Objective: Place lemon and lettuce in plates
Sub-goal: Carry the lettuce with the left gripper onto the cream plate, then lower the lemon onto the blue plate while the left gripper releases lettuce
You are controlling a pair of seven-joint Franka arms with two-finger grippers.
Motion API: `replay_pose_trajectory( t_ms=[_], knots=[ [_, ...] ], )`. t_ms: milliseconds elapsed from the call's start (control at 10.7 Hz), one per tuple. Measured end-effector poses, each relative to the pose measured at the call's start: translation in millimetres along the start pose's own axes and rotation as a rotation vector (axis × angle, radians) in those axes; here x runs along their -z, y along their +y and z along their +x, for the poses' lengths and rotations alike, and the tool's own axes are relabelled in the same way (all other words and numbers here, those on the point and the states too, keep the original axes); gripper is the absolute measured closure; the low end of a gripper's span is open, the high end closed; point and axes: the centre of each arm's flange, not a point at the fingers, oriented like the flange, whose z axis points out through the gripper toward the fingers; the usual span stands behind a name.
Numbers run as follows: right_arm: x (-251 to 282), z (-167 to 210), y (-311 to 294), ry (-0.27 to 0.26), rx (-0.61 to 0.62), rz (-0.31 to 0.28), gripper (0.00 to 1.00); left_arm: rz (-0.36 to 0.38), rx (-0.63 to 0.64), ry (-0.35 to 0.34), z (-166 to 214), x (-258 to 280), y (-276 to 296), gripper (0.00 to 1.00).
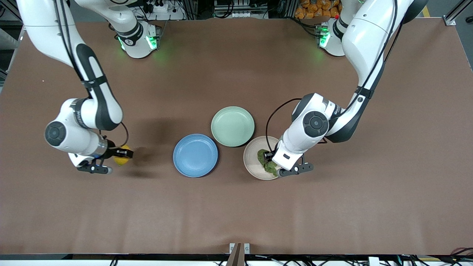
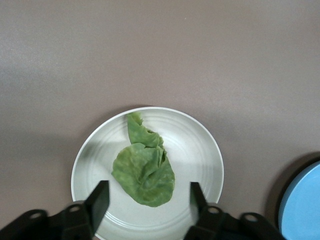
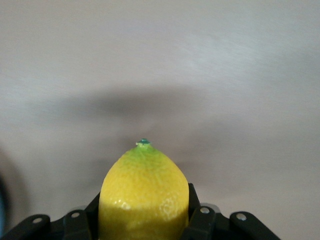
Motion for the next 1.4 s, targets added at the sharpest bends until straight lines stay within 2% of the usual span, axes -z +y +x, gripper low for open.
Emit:
replay_pose_trajectory(
  t_ms=[93, 186, 466, 746, 932, 1119, 1398],
  knots=[
    [2.2, 0.5, -18.4, 0.009, -0.002, 0.001, 0.38, 0.000, 0.001, 0.002, 1.0, 0.3, -0.8, 0.08],
    [1.3, 0.4, -36.5, 0.014, -0.005, 0.001, 0.38, -0.001, 0.005, 0.006, 3.3, 1.3, -2.5, 0.01],
    [-13.7, -1.7, -98.8, 0.020, -0.054, -0.004, 0.38, 0.002, 0.022, 0.039, 20.3, 12.5, -16.0, 0.00],
    [-28.0, -2.8, -143.1, 0.029, -0.049, -0.007, 0.38, 0.067, -0.011, 0.091, 33.1, 30.7, -31.0, 0.00],
    [-28.9, -7.9, -161.0, 0.032, -0.030, -0.005, 0.38, 0.086, 0.009, 0.114, 47.4, 50.2, -48.5, 0.00],
    [-28.7, -17.2, -182.2, 0.035, -0.023, -0.004, 0.38, 0.111, 0.051, 0.113, 62.6, 68.7, -73.8, 0.00],
    [-31.9, -32.0, -208.8, 0.033, -0.022, -0.004, 0.38, 0.211, 0.102, 0.038, 65.1, 101.3, -108.0, 0.00]
  ],
)
